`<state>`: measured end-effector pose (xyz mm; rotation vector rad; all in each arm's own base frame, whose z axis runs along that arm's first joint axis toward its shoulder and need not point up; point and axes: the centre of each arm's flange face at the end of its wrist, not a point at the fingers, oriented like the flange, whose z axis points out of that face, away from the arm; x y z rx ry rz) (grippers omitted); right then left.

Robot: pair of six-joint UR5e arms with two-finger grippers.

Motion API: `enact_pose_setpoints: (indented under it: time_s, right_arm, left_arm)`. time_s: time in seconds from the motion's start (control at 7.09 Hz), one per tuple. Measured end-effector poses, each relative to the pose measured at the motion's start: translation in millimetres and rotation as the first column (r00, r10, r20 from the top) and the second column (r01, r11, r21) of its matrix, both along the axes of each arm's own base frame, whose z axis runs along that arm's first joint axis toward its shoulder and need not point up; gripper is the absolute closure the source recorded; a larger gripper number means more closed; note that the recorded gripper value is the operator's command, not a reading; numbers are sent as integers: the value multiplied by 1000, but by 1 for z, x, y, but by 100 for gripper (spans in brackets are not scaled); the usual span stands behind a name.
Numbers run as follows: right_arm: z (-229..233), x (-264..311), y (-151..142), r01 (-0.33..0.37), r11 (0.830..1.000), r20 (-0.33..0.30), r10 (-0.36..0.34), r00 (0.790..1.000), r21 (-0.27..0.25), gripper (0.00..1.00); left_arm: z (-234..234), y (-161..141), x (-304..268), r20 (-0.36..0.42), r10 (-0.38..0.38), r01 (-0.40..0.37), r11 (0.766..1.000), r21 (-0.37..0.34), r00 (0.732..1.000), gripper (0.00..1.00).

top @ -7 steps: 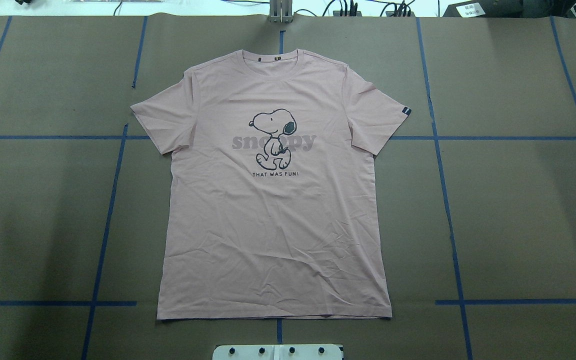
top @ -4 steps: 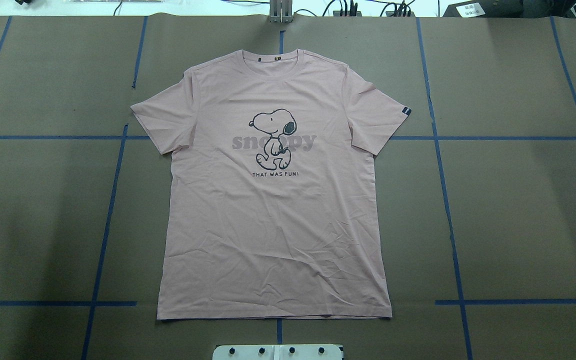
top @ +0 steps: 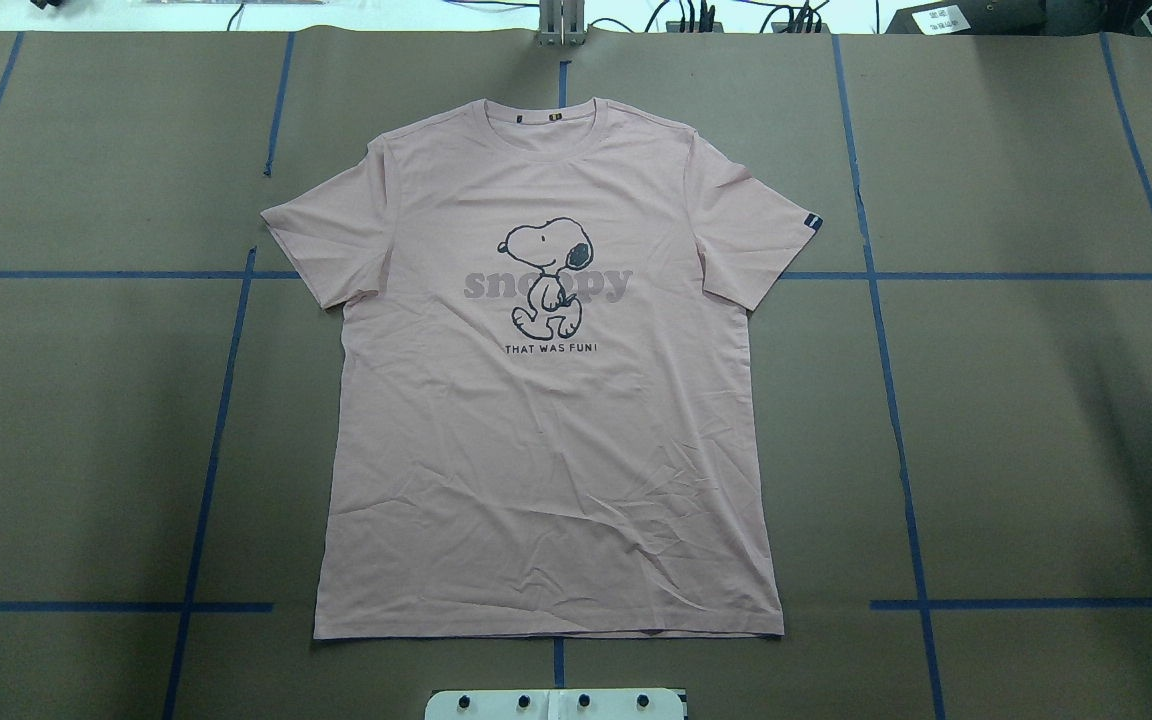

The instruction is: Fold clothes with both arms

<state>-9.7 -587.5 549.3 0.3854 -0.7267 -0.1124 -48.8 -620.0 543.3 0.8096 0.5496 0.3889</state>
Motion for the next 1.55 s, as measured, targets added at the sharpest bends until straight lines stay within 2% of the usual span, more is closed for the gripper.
enact_pose_setpoints:
  time_s: [0.14, 0.28, 0.42, 0.56, 0.71, 0.85, 0.99, 1.13, 1.55]
  right_arm:
    - [-21, -21, -7, -36, 999, 48, 34, 998, 39, 0]
    - [-42, -57, -13, -70, 996, 111, 64, 992, 53, 1]
    - [-72, -104, -25, -111, 993, 170, 103, 980, 35, 9]
    - [-99, -161, -33, -152, 988, 195, 147, 970, 8, 12]
    - [-120, -225, -37, -191, 981, 196, 191, 962, -16, 17]
    - [-127, -282, -42, -219, 975, 183, 222, 958, -37, 19]
    - [-123, -324, -46, -236, 971, 157, 240, 958, -44, 24]
    - [-117, -351, -43, -240, 970, 134, 243, 961, -42, 29]
    - [-108, -396, -25, -246, 969, 88, 246, 965, -12, 31]
  left_arm:
    - [-26, -9, 27, -76, -18, 20, 1000, 23, 997, 0]
    - [-52, -10, 79, -176, 0, 6, 999, 34, 984, 0]
    - [-71, -7, 138, -253, 45, -39, 999, 29, 966, 0]
    - [-81, -4, 174, -289, 75, -73, 997, 19, 954, 0]
    - [-86, -2, 189, -304, 88, -88, 996, 16, 949, 0]
    - [-89, -1, 194, -310, 93, -93, 996, 17, 946, 0]
    - [-91, -1, 196, -313, 96, -95, 995, 20, 945, 0]
    - [-93, 0, 196, -315, 98, -95, 995, 24, 944, 0]
    - [-93, 0, 196, -316, 99, -95, 995, 28, 943, 0]
